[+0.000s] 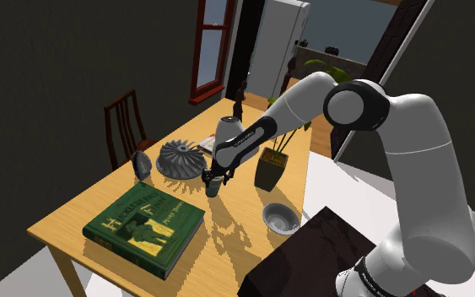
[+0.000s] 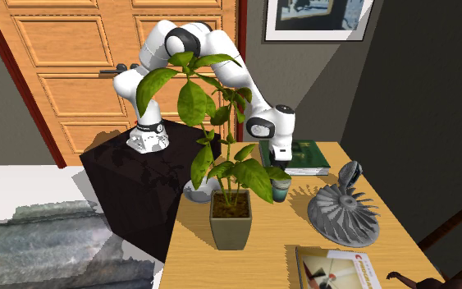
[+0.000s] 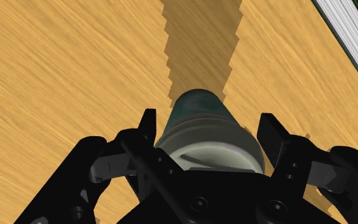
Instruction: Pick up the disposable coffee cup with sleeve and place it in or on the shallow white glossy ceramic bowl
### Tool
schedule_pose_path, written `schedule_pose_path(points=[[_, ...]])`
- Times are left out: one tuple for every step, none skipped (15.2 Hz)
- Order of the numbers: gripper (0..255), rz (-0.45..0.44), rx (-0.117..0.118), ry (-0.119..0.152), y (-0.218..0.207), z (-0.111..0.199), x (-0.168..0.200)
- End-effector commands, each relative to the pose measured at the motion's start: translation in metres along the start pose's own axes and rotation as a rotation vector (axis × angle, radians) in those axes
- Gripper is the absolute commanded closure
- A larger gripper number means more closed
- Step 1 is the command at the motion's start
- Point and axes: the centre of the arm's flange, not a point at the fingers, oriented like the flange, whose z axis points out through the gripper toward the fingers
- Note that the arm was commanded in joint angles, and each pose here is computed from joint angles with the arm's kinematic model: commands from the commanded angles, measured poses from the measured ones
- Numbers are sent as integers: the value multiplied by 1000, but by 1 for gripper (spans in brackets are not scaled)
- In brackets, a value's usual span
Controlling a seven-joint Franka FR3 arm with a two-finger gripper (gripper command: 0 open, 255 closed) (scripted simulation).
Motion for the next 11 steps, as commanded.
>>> schedule_pose_path(points=[[255, 0, 0, -1, 0, 0, 0], [255, 0, 0, -1, 0, -5, 0], [255, 0, 0, -1, 0, -10, 0], [255, 0, 0, -1, 0, -15, 0], [255, 0, 0, -1, 0, -21, 0], [255, 0, 0, -1, 0, -26, 0], [255, 0, 0, -1, 0, -31, 0], [255, 0, 0, -1, 0, -36, 0], [255, 0, 0, -1, 0, -42, 0], [255, 0, 0, -1, 0, -47, 0], [255, 0, 0, -1, 0, -52, 1]])
